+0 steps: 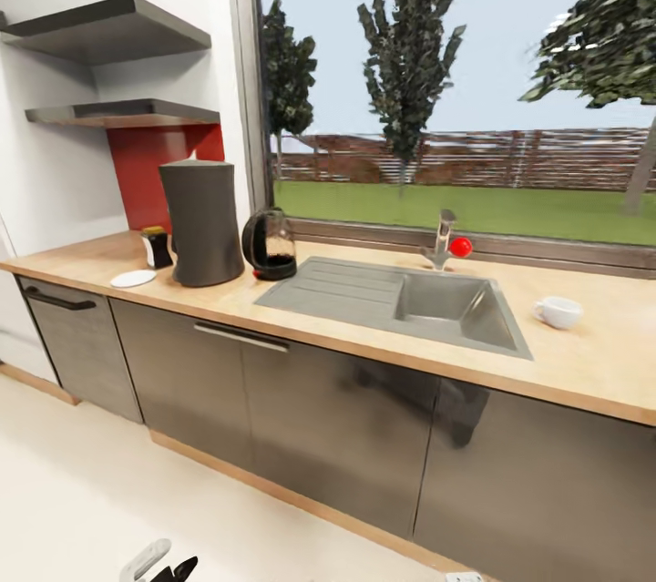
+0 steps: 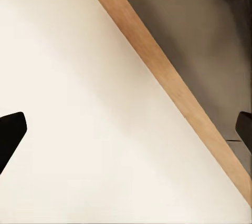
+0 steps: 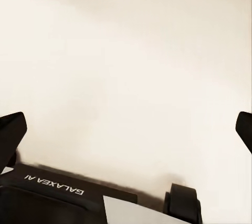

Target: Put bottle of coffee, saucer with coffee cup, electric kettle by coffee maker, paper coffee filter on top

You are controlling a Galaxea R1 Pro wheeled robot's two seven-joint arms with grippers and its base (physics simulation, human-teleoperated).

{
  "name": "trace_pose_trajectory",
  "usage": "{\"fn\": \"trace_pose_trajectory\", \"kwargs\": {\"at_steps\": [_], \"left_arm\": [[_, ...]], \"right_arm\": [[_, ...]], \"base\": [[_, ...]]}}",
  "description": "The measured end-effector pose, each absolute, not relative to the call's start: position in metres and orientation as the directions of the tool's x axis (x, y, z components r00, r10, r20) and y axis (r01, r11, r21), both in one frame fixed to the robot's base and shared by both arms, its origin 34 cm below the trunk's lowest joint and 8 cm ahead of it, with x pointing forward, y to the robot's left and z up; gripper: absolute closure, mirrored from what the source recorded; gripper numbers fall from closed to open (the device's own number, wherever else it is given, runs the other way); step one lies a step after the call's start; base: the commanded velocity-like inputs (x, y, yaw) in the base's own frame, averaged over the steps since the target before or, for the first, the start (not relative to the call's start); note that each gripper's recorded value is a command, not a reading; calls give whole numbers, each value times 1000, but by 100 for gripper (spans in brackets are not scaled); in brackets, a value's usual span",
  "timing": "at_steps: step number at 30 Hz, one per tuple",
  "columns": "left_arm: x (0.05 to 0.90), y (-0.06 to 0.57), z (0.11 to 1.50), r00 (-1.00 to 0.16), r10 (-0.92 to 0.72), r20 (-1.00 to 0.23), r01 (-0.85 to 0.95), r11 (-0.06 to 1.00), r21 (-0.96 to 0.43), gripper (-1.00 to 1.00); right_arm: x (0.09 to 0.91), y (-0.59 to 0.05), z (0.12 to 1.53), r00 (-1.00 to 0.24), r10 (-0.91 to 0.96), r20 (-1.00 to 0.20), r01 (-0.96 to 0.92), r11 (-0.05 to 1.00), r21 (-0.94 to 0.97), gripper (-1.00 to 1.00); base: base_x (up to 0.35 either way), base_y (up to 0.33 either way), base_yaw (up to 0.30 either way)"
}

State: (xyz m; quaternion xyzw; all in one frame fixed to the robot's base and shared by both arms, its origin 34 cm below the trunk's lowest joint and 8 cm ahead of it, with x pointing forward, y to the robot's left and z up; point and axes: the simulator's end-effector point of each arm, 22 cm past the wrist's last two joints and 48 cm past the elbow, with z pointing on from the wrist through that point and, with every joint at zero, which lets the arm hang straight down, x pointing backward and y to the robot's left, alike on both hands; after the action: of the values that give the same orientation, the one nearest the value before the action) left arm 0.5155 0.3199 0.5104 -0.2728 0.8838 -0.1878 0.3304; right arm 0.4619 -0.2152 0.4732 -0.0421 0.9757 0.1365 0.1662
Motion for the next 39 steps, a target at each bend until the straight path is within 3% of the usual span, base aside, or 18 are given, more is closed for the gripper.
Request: {"fn": "trace_pose_trajectory", "kwargs": {"at_steps": [7,15,39], "left_arm": [[515,319,510,-634,-607,-479,-360,780,-512,-100],[515,319,511,-633,-607,-480,-360,780,-512,-100],[516,317,511,-633,-607,-480,-357,779,-515,-100]], "right_arm": [[435,-231,454,-959,-41,-281,-104,971,215,-100],[413,-260,435,-943,-82,-322,-133,981,141,-100],[410,-265,433,-942,-84,-325,-133,982,131,-100]], "base": [[-75,-106,-10],[-52,-66,-125],[-150,-244,-40]]}}
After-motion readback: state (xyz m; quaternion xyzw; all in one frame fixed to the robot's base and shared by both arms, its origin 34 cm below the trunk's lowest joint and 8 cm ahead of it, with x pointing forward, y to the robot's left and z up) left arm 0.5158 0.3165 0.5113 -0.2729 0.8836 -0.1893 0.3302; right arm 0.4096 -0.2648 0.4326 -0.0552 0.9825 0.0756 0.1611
